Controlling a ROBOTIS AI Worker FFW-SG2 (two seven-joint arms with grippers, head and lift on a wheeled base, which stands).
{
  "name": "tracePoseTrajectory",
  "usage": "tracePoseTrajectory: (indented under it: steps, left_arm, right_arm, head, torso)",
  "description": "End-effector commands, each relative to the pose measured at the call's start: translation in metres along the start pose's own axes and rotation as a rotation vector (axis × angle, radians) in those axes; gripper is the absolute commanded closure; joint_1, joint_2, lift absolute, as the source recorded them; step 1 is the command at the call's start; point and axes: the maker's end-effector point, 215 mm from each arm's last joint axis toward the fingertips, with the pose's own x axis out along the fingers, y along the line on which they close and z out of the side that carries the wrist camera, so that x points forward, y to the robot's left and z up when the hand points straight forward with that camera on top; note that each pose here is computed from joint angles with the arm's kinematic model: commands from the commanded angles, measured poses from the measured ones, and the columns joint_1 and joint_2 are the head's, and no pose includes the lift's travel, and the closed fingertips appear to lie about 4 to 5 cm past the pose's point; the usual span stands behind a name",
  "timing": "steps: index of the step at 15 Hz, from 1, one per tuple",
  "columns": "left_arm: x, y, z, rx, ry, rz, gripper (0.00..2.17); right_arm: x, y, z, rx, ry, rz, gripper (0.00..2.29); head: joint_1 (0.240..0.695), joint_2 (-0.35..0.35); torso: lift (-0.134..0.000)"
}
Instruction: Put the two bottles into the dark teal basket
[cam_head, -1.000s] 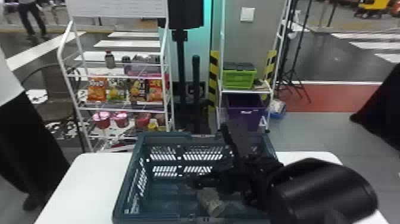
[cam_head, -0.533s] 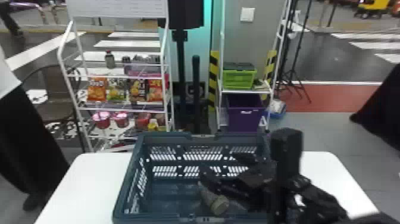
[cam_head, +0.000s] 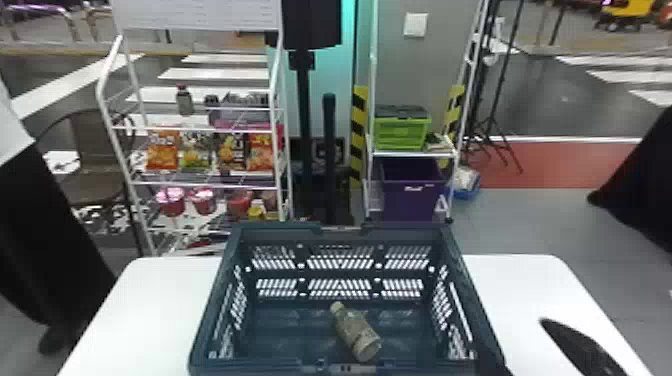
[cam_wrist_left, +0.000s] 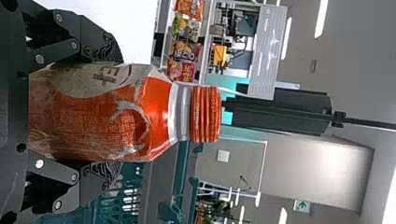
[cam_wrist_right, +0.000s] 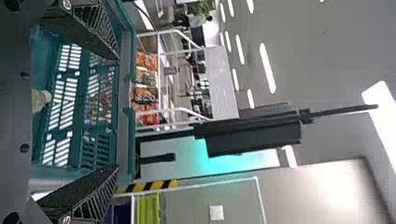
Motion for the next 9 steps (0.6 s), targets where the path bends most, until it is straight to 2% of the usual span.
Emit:
tracePoseTrajectory:
  steps: [1,6,9]
  left_arm:
    - [-0.003,-0.005,0.01,0.007,-0.005,-0.005,2.15]
    - [0.003,-0.017,0.018,0.023,0.011,-0.009,2.15]
    - [0.011,-0.019,0.026,0.02,0.024,-0.003,2.15]
  right_arm:
    - [-0.045,-0.011,-0.01,-0.031,0.0,-0.043,0.06]
    - [-0.095,-0.014,-0.079,0.044,0.126,-0.14,0.08]
    - [-0.107,-0.013,-0.099,0.052,0.175,-0.164,0.08]
  head:
    - [0.499,0.0]
    - [0.499,0.0]
    - [0.499,0.0]
  torso:
    - [0.0]
    - [0.0]
    - [0.0]
